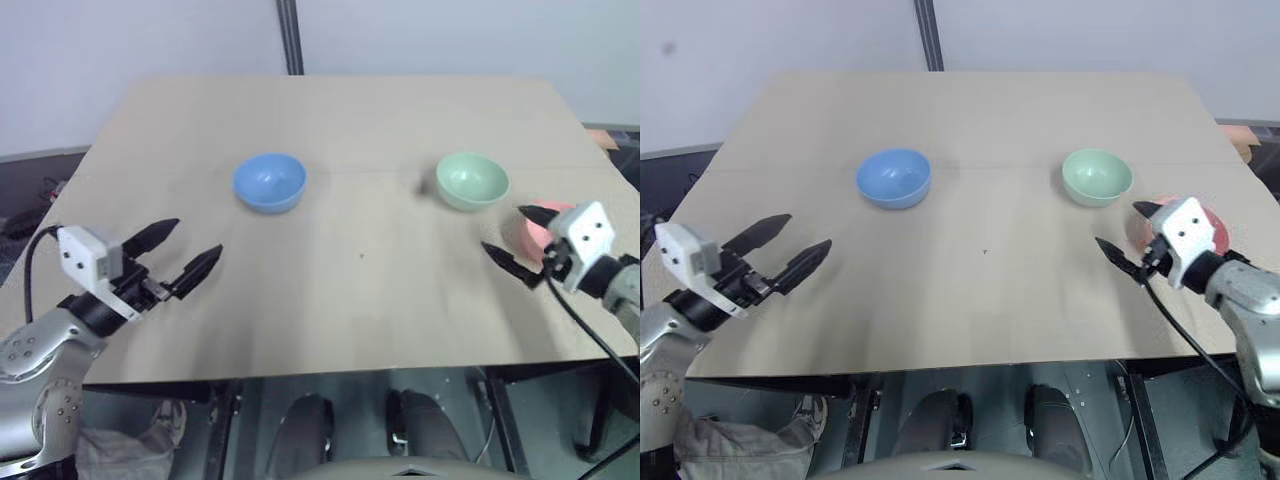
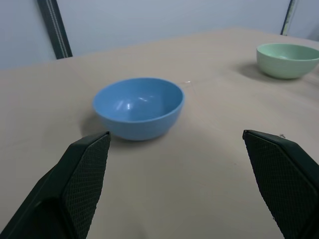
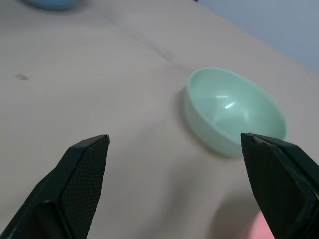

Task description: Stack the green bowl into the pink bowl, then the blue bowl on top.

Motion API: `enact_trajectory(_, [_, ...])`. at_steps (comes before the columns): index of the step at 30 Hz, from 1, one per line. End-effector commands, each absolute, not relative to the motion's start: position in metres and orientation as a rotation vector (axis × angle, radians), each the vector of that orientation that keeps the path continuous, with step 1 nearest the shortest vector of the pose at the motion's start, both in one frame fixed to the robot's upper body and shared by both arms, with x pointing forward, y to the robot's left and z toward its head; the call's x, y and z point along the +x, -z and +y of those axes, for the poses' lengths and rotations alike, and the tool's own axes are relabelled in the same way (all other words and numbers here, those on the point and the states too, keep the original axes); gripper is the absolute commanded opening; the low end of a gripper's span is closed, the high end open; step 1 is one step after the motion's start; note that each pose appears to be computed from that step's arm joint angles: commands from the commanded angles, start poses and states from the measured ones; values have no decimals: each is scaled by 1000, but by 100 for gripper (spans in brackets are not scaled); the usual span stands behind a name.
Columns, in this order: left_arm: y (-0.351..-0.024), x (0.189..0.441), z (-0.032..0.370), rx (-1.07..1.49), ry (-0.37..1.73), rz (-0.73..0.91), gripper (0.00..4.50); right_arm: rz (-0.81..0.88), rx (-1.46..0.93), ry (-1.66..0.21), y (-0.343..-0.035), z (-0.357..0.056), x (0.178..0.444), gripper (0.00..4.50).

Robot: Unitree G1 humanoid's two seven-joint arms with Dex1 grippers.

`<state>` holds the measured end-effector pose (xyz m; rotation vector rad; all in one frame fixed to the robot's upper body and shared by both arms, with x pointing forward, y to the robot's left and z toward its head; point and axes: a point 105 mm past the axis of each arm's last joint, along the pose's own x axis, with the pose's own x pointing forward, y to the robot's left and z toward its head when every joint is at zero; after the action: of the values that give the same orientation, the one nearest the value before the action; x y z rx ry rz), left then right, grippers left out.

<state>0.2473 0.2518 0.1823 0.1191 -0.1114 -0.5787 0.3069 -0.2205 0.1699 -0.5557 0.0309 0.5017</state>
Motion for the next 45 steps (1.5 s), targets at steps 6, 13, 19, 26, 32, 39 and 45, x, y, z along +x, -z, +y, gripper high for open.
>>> enact_trajectory(6, [-223,216,191,88,1134,-257,449,230,-567,-266,-149,-267,326,442])
enact_trajectory(13, [-228,222,176,119,1307,-227,450,401,-441,-217,-124,-288,332,358])
enact_trajectory(19, [-228,229,175,123,1313,-231,450,399,-449,-230,-128,-282,339,73])
enact_trajectory(26, [-223,234,183,112,1237,-224,450,342,-511,-382,-144,-251,330,4])
enact_trajectory(32, [-216,238,202,106,1124,-209,450,354,-495,-978,-140,-163,254,4])
enact_trajectory(39, [-213,239,213,113,1059,-197,450,225,-551,-1070,-115,-80,295,4])
enact_trajectory(45, [-216,239,211,126,1051,-209,450,152,-636,-1097,-110,-35,328,4])
